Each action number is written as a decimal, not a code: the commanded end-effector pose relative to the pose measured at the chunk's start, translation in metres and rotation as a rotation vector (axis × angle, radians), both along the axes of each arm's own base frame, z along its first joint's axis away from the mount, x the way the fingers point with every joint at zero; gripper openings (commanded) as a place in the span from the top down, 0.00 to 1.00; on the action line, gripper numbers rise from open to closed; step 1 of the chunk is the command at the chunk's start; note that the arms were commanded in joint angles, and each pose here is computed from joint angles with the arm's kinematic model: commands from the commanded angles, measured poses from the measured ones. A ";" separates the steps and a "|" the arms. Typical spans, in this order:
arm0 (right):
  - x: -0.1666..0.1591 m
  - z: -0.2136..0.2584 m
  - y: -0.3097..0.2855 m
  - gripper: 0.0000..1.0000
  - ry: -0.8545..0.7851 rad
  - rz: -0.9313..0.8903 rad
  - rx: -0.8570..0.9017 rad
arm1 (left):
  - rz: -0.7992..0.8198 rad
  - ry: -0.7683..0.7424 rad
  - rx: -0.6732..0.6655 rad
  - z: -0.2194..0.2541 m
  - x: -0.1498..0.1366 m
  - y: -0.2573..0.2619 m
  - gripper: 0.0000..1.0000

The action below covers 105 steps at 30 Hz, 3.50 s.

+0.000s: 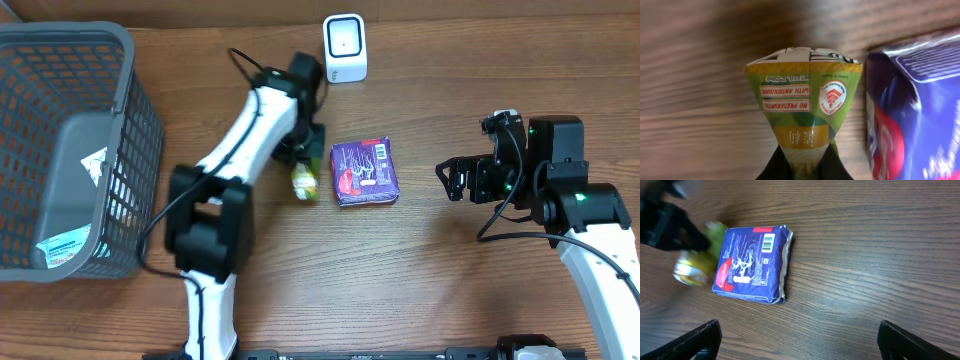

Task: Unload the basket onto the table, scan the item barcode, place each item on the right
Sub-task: 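Lift the juice box out and carry it beside the purple package, then move the left gripper back into the basket over the white Pantene tube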

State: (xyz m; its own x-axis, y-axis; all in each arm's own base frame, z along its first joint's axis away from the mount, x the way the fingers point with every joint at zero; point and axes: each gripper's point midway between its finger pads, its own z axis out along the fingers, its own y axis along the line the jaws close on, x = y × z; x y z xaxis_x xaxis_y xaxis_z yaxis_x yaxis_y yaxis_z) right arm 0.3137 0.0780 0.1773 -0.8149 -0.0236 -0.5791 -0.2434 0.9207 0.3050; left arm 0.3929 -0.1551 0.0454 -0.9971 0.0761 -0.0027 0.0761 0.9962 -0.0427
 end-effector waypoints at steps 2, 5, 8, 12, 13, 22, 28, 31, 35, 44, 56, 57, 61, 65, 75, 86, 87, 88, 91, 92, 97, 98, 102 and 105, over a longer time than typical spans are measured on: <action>0.004 0.010 0.000 0.00 -0.028 0.000 -0.001 | -0.026 0.007 -0.067 0.001 -0.003 -0.027 0.70; 0.004 0.010 0.000 0.00 -0.028 0.000 -0.001 | -0.037 -0.026 -0.079 0.013 0.002 -0.032 0.33; 0.004 0.010 0.000 0.00 -0.028 0.000 -0.001 | -0.027 -0.075 -0.086 0.041 0.014 -0.030 0.18; 0.004 0.010 0.000 0.00 -0.028 0.000 -0.001 | 0.020 -0.189 -0.078 0.108 0.035 -0.008 0.17; 0.004 0.010 0.000 0.00 -0.028 0.000 -0.001 | 0.036 -0.224 -0.079 0.129 0.039 -0.001 0.17; 0.004 0.010 0.000 0.00 -0.028 0.000 -0.001 | 0.259 -0.530 -0.096 0.290 0.017 0.107 0.21; 0.004 0.010 0.000 0.00 -0.028 0.000 -0.001 | 0.592 -0.586 0.075 0.325 -0.040 0.221 0.25; 0.004 0.010 0.000 0.00 -0.028 0.000 -0.001 | 0.749 -0.566 0.063 0.322 -0.060 0.255 0.23; 0.004 0.010 0.000 0.00 -0.028 0.000 -0.001 | 0.923 -0.495 0.085 0.301 -0.082 0.298 0.23; 0.004 0.010 0.000 0.00 -0.028 0.000 -0.001 | 1.070 -0.448 0.001 0.252 -0.075 0.347 0.22; 0.004 0.010 0.000 0.00 -0.028 0.000 -0.001 | 1.110 -0.312 0.009 0.165 -0.073 0.361 0.24; 0.004 0.010 0.000 0.00 -0.028 0.000 -0.001 | 1.112 -0.312 0.013 0.160 -0.072 0.362 0.24; 0.004 0.010 0.000 0.00 -0.028 0.000 -0.001 | 1.118 -0.321 0.051 0.138 -0.071 0.373 0.21; 0.004 0.010 0.000 0.00 -0.028 0.000 -0.001 | 1.126 -0.317 0.090 0.114 -0.073 0.380 0.06; 0.004 0.010 0.000 0.00 -0.028 0.000 -0.001 | 1.085 -0.340 0.093 0.072 -0.062 0.387 0.01; 0.004 0.010 0.000 0.00 -0.028 0.000 -0.001 | 1.047 -0.143 0.086 0.006 -0.069 0.381 0.22; 0.004 0.010 0.000 0.00 -0.028 0.000 -0.001 | 1.046 -0.127 0.085 0.002 -0.071 0.380 0.23; 0.004 0.010 0.000 0.00 -0.028 0.000 -0.001 | 1.046 -0.111 0.084 -0.002 -0.072 0.379 0.23; 0.004 0.010 0.000 0.00 -0.028 0.000 -0.001 | 1.045 -0.077 0.085 -0.012 -0.075 0.378 0.25; 0.004 0.010 0.000 0.00 -0.028 0.000 -0.001 | 1.045 -0.068 0.086 -0.015 -0.076 0.378 0.25; 0.004 0.010 0.000 0.00 -0.028 0.000 -0.001 | 1.044 -0.056 0.088 -0.019 -0.077 0.378 0.79; 0.004 0.010 0.000 0.00 -0.028 0.000 -0.001 | 1.043 -0.063 0.088 -0.017 -0.076 0.378 0.92; 0.004 0.010 0.000 0.00 -0.028 0.000 -0.001 | 1.031 -0.092 0.091 0.003 -0.067 0.384 0.96; 0.004 0.010 0.000 0.00 -0.028 0.000 -0.001 | 1.020 -0.145 0.096 0.040 -0.055 0.392 0.96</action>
